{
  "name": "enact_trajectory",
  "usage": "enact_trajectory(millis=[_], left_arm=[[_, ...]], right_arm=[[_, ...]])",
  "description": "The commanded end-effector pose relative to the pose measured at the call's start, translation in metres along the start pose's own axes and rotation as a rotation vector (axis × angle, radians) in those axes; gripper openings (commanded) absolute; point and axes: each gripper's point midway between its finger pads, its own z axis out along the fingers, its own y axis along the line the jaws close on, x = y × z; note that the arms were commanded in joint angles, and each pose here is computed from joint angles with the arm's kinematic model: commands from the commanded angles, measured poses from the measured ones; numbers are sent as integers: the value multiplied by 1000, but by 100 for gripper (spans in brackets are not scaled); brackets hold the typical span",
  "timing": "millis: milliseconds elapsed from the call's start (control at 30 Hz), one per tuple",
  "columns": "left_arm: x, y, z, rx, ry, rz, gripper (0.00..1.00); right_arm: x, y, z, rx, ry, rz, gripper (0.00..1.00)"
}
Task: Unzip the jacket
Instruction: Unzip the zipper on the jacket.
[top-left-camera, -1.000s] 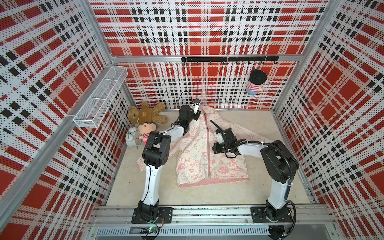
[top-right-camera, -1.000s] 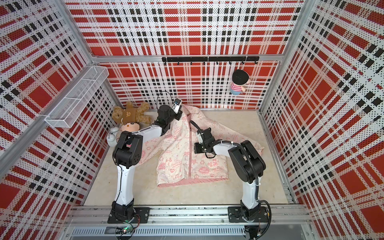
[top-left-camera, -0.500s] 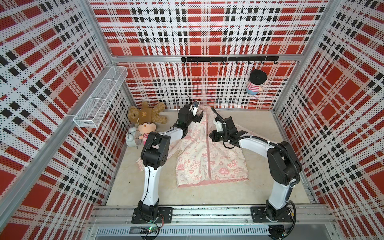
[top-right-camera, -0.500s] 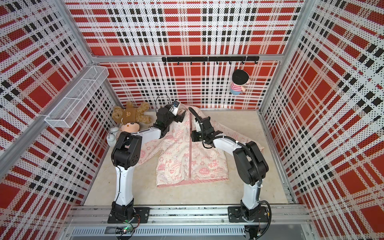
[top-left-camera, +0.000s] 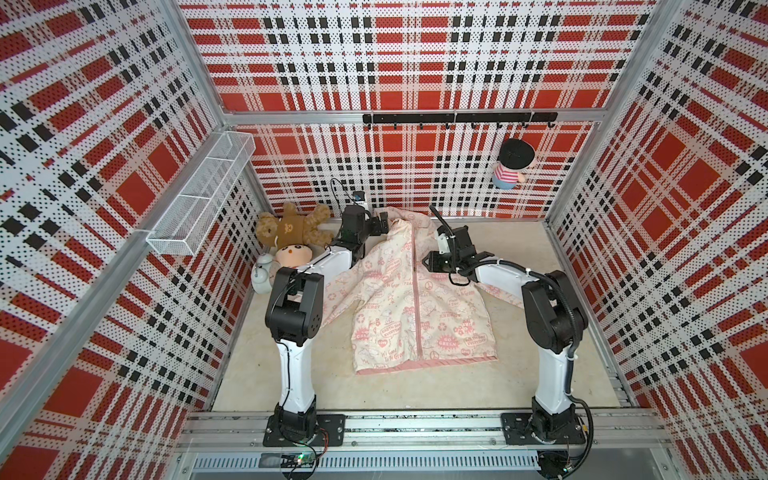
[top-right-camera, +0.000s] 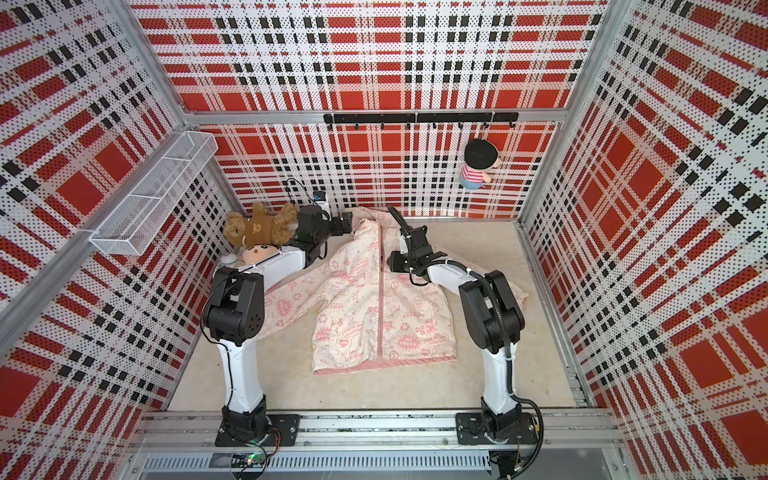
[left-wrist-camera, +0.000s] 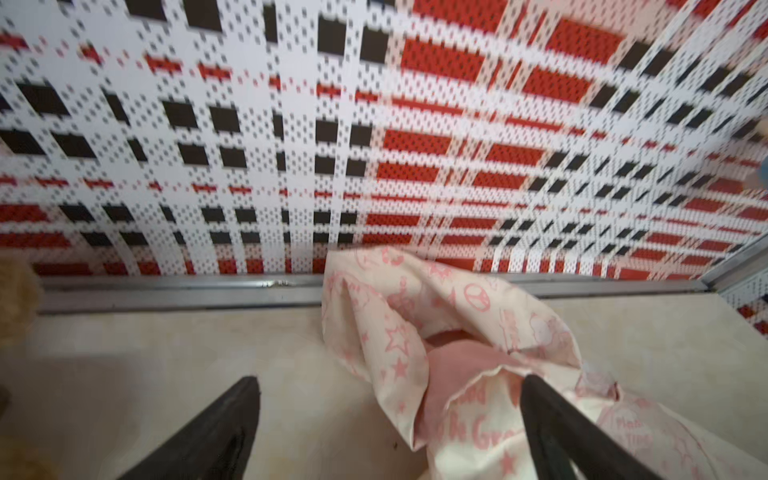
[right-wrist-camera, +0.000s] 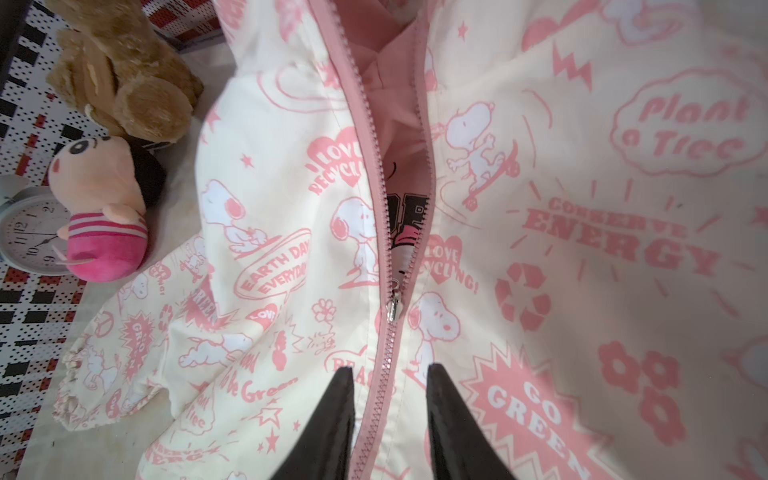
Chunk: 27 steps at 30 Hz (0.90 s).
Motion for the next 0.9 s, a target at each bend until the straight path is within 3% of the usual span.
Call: enact_trajectory(millis=[0,367,533,867], left_arm=[[35,-10,-10,-24,150,-33,99],[129,-36,-10,-5,397,-126,100],[145,-26,1,-68,422,-129,96],[158,-1,13,-121,443,-163,82]], right_arm=[[2,3,14,-26,11,40,32],[14,8,45,-113,33,67,32],[15,9,54,-102,48,54,30],[33,-5,77,61,130,-17,27]])
